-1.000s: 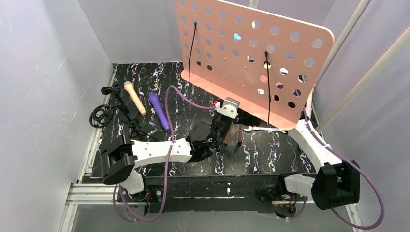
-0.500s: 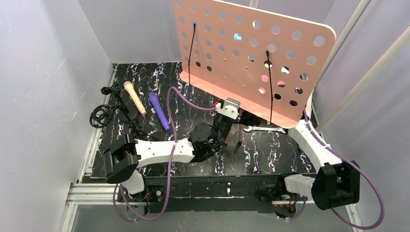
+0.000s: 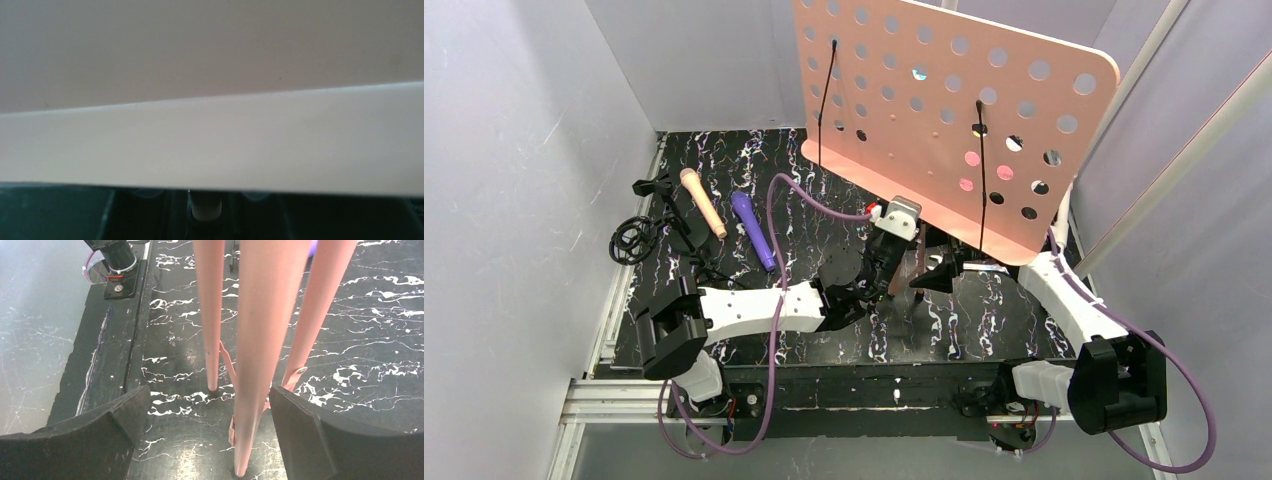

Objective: Pack up the instrument practice props
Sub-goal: Unscrew the knob on the music stand, then place the music stand at the center of the board, then close the music stand at the center of the board.

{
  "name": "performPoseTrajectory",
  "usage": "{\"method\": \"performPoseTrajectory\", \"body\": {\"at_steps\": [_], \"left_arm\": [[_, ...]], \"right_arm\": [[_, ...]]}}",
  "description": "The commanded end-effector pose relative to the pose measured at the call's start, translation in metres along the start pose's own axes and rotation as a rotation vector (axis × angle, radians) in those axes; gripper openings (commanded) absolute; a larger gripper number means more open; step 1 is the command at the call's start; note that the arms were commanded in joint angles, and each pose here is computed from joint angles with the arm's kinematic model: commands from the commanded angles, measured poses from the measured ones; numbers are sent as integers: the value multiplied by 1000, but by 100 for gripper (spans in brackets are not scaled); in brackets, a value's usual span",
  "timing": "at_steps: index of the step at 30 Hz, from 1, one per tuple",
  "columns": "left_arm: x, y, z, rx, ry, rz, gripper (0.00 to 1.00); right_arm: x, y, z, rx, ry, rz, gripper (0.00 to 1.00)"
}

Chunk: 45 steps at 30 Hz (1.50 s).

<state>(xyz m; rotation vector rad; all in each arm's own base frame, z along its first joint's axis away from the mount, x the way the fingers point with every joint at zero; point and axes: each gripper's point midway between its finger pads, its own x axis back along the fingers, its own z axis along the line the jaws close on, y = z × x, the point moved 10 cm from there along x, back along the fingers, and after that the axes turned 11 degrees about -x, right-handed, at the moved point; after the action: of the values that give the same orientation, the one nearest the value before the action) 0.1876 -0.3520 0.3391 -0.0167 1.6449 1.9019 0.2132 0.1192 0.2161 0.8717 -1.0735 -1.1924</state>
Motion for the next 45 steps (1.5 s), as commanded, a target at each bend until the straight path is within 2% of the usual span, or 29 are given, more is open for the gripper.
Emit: {"method": "performPoseTrajectory", "body": {"at_steps": [1,7,16,26,31,35,38,42,44,45], "left_arm": [[-14,66,43,82,76,-153,0],[-11,90,65,116,76,-196,0],[-5,105,88,149,95,-237,0],[-5,75,102,315,127,-199,0],[-4,66,100,323,138,-181,0],[-3,64,101,328,146,-175,0],[-2,63,101,337,150,-172,0],[-2,63,102,352,153,-173,0],[-3,64,102,361,155,-175,0],[-3,66,103,363,158,-178,0]], "right_arm": [[5,6,5,3,49,-39,98],[15,11,7,-6,80,-93,98],[18,8,5,-12,52,-89,98],[17,0,-4,-49,-19,-62,98],[6,-8,-16,-99,-116,-51,88],[-4,-11,-22,-96,-175,-28,86],[-7,-14,-28,-95,-219,-15,80],[-18,-18,-30,-98,-217,8,64],[-26,-20,-29,-94,-197,22,49],[-28,-19,-29,-95,-188,24,33]]}}
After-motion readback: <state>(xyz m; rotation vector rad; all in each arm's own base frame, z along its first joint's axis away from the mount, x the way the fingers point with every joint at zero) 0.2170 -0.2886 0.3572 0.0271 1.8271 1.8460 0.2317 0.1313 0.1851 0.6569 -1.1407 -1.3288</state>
